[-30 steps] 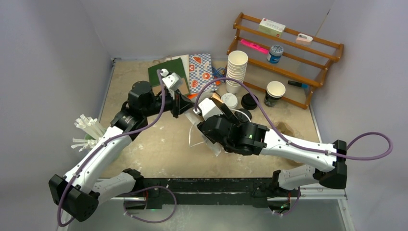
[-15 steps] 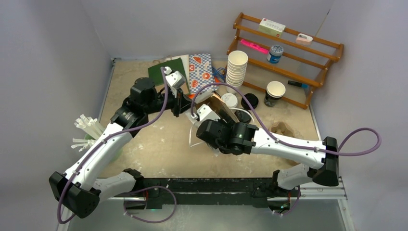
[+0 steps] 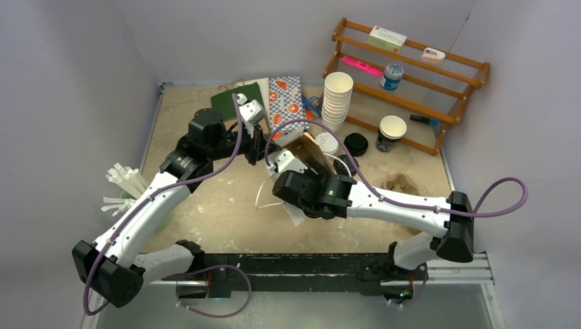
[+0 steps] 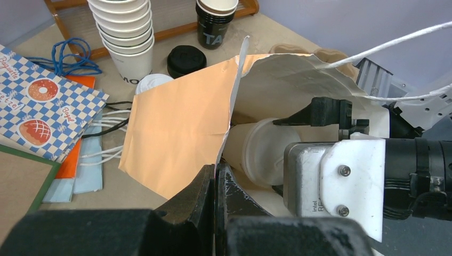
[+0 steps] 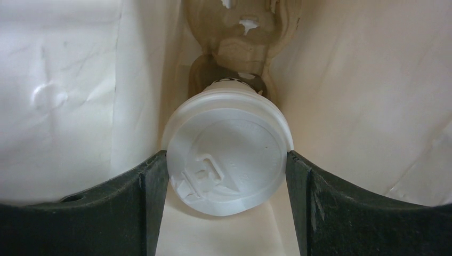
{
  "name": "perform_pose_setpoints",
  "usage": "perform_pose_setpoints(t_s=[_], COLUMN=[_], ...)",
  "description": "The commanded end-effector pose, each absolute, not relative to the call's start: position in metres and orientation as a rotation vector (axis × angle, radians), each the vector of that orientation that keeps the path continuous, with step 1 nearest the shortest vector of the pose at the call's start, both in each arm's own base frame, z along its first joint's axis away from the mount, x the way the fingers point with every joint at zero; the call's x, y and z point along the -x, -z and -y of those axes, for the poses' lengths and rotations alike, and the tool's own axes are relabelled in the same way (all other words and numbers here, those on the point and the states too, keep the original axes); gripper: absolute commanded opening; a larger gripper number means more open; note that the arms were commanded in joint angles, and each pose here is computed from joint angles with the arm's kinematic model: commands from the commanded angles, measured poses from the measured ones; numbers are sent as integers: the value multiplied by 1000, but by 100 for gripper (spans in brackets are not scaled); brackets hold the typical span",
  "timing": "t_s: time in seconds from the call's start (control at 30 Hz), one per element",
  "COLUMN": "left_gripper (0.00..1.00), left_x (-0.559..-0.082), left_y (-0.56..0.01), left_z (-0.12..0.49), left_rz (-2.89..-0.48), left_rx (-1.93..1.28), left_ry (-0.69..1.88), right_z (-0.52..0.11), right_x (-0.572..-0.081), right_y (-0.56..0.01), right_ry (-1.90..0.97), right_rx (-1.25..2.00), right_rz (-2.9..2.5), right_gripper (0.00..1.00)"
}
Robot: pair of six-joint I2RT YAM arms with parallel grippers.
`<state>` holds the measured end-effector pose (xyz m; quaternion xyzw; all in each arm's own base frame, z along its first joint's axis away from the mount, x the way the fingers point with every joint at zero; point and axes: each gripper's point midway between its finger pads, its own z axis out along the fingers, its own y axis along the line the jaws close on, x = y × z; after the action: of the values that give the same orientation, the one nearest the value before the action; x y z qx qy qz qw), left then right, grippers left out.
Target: Pack the takeout coffee
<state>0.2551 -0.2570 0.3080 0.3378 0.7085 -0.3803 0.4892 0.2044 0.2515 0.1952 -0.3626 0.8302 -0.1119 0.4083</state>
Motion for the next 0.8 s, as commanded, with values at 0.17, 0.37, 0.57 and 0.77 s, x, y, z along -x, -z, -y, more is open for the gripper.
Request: perform_pose_setpoints(t_s=[0.17,0.37,0.57,0.77], left_gripper=[0,0,0,0], left_x=[-252,-249,-246,-251], left_y=[-321,-326,-324,-320], left_z=[263,263,265,267], left_rz=[-1735,-1819,-1906,-1945], left_rx=[-881,-885,-892,-892], left_ry=[944,972,1008,1002], right_z=[-247,-244,-241,-240], right_x=[-228,-228,-227,-230], right_y=[-195,-187,-179,-169], right_ry=[313,292,310,264], right_rx=[865,874,883,853], right_rz=[-2105,-2177,-2207,-2258], right_gripper=[43,43,43,42])
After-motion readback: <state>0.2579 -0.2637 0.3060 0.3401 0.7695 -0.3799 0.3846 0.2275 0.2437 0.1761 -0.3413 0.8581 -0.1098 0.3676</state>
